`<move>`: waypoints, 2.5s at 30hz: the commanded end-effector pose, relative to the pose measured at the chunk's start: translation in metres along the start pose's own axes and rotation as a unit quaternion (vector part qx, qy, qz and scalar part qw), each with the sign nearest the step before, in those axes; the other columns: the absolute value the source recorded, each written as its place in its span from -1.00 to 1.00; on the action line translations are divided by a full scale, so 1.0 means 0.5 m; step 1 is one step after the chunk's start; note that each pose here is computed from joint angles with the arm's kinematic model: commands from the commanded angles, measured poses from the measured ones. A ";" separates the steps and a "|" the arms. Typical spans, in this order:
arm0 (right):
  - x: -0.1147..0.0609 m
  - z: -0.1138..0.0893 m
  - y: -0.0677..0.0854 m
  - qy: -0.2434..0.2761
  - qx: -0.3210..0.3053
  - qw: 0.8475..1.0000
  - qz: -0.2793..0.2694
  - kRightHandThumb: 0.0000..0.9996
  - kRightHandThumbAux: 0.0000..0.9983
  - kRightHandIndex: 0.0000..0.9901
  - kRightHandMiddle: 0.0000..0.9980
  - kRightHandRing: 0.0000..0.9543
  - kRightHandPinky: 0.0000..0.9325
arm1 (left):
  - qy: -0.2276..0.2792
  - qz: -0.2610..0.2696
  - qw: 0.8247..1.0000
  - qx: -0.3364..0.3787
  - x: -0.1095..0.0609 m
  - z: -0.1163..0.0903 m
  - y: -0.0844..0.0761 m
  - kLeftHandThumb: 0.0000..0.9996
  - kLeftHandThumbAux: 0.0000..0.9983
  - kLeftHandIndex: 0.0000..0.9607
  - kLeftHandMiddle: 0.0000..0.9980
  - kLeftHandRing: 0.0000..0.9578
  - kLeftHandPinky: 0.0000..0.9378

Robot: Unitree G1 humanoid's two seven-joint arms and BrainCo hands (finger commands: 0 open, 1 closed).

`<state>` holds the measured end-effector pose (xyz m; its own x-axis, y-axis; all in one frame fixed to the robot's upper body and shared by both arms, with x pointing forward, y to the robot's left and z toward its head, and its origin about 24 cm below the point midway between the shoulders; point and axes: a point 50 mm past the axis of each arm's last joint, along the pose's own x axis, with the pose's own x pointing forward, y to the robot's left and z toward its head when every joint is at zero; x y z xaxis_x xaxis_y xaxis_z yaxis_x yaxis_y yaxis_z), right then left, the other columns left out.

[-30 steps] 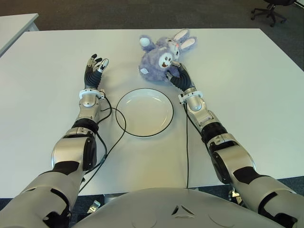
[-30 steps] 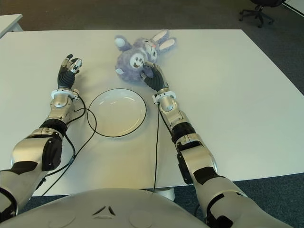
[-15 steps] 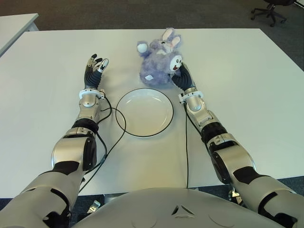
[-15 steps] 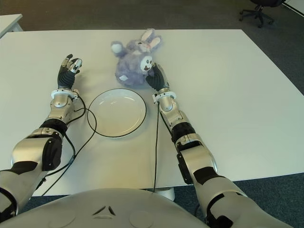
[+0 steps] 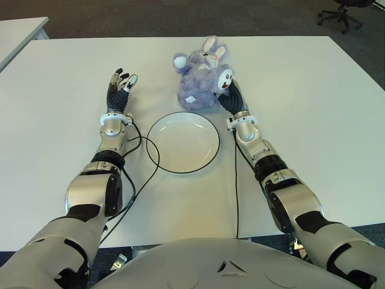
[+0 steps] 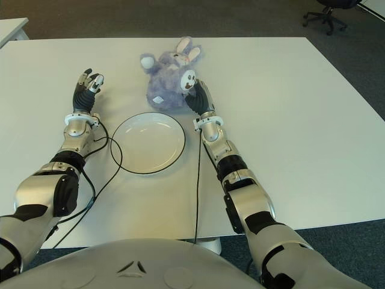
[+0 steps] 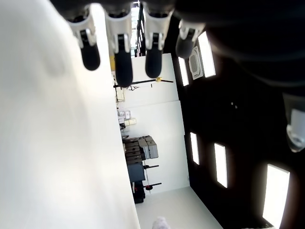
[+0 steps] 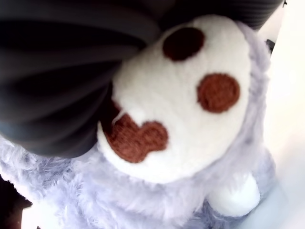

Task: Put the doll into the plate.

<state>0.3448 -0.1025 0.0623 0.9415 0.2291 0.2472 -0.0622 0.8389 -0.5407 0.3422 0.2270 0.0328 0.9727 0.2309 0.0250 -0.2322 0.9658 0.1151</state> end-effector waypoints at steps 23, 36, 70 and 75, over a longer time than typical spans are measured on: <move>-0.280 -0.178 0.143 0.274 0.086 0.955 0.078 0.68 0.36 -0.17 0.18 0.60 0.59 | 0.114 -0.008 0.993 0.000 -0.066 -0.105 -0.005 -1.00 -0.20 -1.00 -0.69 -0.63 -0.80; -0.253 -0.164 0.118 0.232 0.114 0.966 0.028 0.42 0.43 -0.13 0.53 0.70 0.70 | 0.114 -0.007 0.993 0.008 -0.066 -0.105 -0.009 -1.00 -0.24 -1.00 -0.70 -0.63 -0.77; -0.204 -0.130 0.068 0.134 0.119 0.983 -0.029 0.41 0.43 -0.13 0.55 0.71 0.75 | 0.115 -0.010 0.993 0.005 -0.062 -0.101 -0.016 -1.00 -0.23 -1.00 -0.69 -0.61 -0.76; -0.199 -0.126 0.065 0.124 0.120 0.984 -0.035 0.41 0.43 -0.13 0.55 0.71 0.76 | 0.116 -0.011 0.993 0.006 -0.061 -0.101 -0.017 -1.00 -0.24 -1.00 -0.69 -0.62 -0.79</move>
<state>0.3400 -0.1142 0.0801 0.8925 0.1706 0.4176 0.0001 0.9257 -0.3783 0.3421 0.2258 0.0318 0.9733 0.2285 0.0203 -0.2293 0.9666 0.1146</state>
